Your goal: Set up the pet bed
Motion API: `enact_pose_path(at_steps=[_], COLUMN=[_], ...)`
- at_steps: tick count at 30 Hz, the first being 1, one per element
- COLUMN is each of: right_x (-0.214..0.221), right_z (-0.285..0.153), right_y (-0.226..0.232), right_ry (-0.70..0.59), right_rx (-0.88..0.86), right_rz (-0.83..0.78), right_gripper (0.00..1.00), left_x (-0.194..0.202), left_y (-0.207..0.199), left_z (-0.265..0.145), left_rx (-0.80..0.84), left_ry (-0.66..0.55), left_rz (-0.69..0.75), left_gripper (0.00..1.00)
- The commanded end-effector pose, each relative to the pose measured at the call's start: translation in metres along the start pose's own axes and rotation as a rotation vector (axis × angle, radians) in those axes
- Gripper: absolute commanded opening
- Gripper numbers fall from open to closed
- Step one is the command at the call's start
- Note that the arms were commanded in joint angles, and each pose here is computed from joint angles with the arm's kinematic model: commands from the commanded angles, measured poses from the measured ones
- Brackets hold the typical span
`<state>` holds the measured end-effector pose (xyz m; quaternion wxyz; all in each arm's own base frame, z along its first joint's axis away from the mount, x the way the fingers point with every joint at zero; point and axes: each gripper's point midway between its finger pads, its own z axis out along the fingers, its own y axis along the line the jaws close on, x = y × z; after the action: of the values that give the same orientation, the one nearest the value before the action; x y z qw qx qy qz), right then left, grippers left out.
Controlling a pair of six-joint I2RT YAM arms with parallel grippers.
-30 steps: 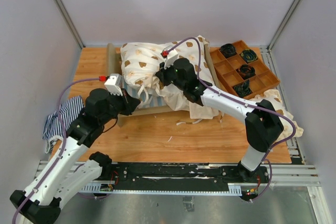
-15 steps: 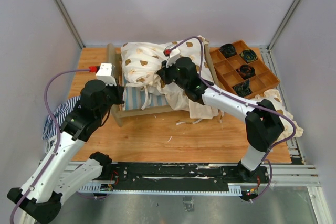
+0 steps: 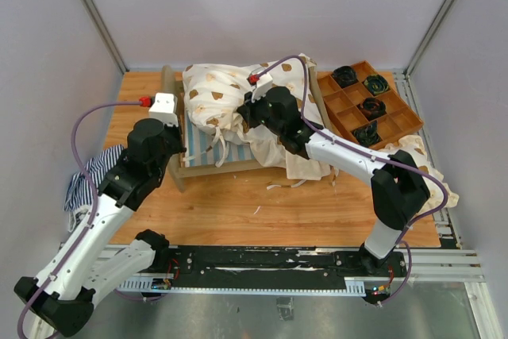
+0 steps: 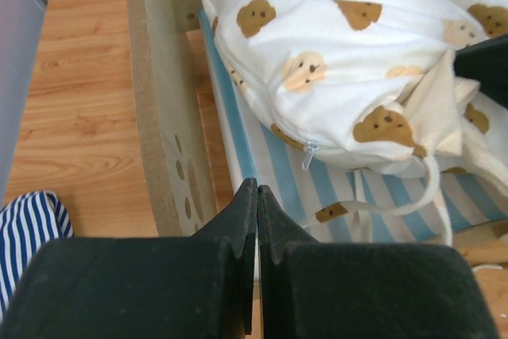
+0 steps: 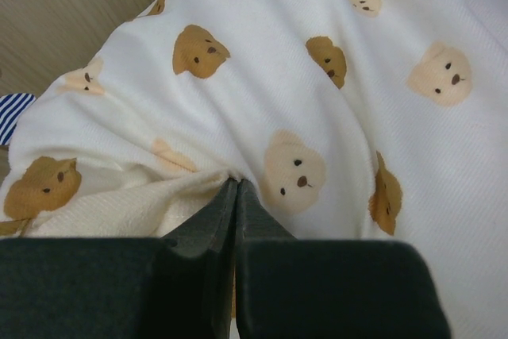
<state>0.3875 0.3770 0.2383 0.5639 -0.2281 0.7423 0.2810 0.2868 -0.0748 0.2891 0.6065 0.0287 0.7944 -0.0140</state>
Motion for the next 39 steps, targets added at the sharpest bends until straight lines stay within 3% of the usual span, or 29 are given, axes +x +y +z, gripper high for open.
enact_pose_path(at_steps=[1,4,9,14,20,30,33,34,37,39], right_x=[-0.025,-0.024,-0.024,-0.024,-0.025,-0.026,-0.026,-0.026,-0.021,-0.016], right_z=[-0.009,-0.009,-0.007,-0.006,-0.006,-0.006,-0.005,-0.005,-0.004,-0.004], right_y=[-0.011,-0.01,-0.008,-0.005,-0.005,-0.003,-0.001,-0.001,0.003,0.007], right_ry=[-0.066,-0.062,-0.06,-0.062,-0.062,-0.068,-0.069,-0.068,-0.056,-0.04], right_rx=[0.027,0.02,0.009,-0.003,-0.005,-0.016,-0.022,-0.025,-0.042,-0.067], right_rz=[-0.005,-0.008,-0.001,0.018,0.025,0.035,0.039,0.04,0.049,0.053], right_gripper=[0.0,0.0,0.0,0.0,0.0,0.0,0.0,0.0,0.0,0.0], left_x=[0.02,0.039,0.039,0.046,0.062,0.055,0.054,0.054,0.055,0.057], left_y=[0.007,0.015,-0.011,-0.047,-0.075,-0.08,-0.071,-0.066,-0.046,-0.026], left_z=[0.004,0.004,-0.001,-0.005,0.001,0.027,0.034,0.035,0.036,0.032], left_rx=[-0.048,-0.095,0.067,0.294,0.464,0.428,0.364,0.334,0.22,0.11], left_ry=[0.01,0.032,0.029,0.008,0.051,0.041,0.035,0.035,0.057,0.078], left_rz=[-0.019,-0.045,-0.056,0.037,0.165,0.163,0.155,0.15,0.124,0.098], left_gripper=[0.0,0.01,0.33,0.48,0.53,0.58,0.56,0.51,0.14,0.01])
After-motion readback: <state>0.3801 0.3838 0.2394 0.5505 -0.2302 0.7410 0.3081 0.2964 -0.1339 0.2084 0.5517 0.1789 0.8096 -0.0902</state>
